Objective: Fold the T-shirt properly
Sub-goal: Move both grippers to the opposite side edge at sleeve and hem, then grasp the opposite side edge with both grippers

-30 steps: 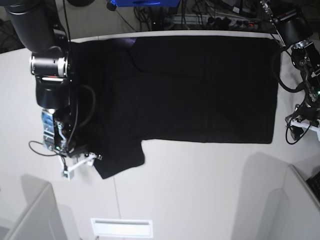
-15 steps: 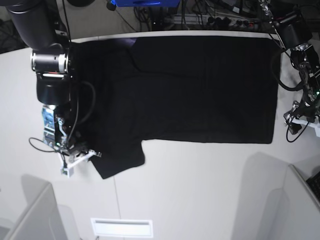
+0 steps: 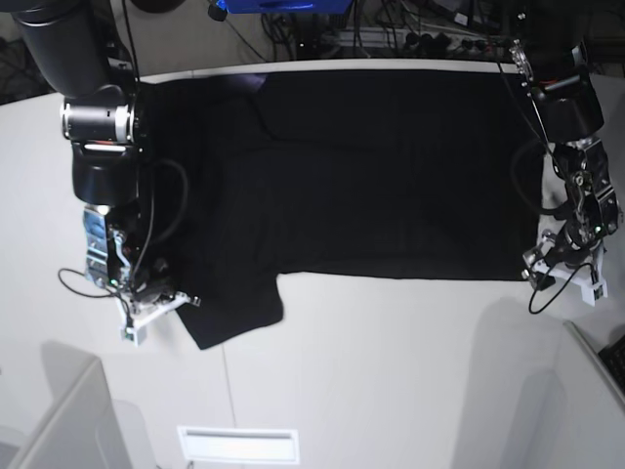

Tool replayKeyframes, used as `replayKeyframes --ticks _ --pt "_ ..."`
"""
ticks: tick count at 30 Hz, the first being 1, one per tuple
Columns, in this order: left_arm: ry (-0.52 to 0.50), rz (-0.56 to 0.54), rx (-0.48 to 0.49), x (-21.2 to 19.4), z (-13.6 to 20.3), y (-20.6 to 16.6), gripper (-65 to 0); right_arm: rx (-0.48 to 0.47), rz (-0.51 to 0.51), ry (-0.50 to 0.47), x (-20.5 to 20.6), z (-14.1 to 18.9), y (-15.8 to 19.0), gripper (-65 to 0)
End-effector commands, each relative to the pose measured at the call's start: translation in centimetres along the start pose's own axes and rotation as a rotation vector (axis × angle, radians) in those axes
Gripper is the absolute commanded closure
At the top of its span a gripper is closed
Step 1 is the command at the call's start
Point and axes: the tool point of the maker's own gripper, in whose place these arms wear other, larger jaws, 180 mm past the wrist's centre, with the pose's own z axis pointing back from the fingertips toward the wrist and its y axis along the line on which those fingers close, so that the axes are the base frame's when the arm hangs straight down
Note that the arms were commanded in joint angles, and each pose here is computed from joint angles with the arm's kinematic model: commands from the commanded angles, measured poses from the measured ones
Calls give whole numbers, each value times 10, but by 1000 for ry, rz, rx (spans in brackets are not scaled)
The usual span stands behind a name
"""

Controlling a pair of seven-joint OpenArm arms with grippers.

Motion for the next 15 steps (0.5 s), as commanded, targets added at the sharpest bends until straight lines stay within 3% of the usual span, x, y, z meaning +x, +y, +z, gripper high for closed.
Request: replayKeyframes --ticks 1,8,15 --pt "-68 3 2 30 4 2 -476 -10 7 65 -10 0 -1 0" --pt "6 -40 -31 26 -22 -28 -476 -10 8 63 -9 0 0 0" --pt "60 -69 -8 -4 -39 -25 -469 -10 8 58 -6 1 -1 0"
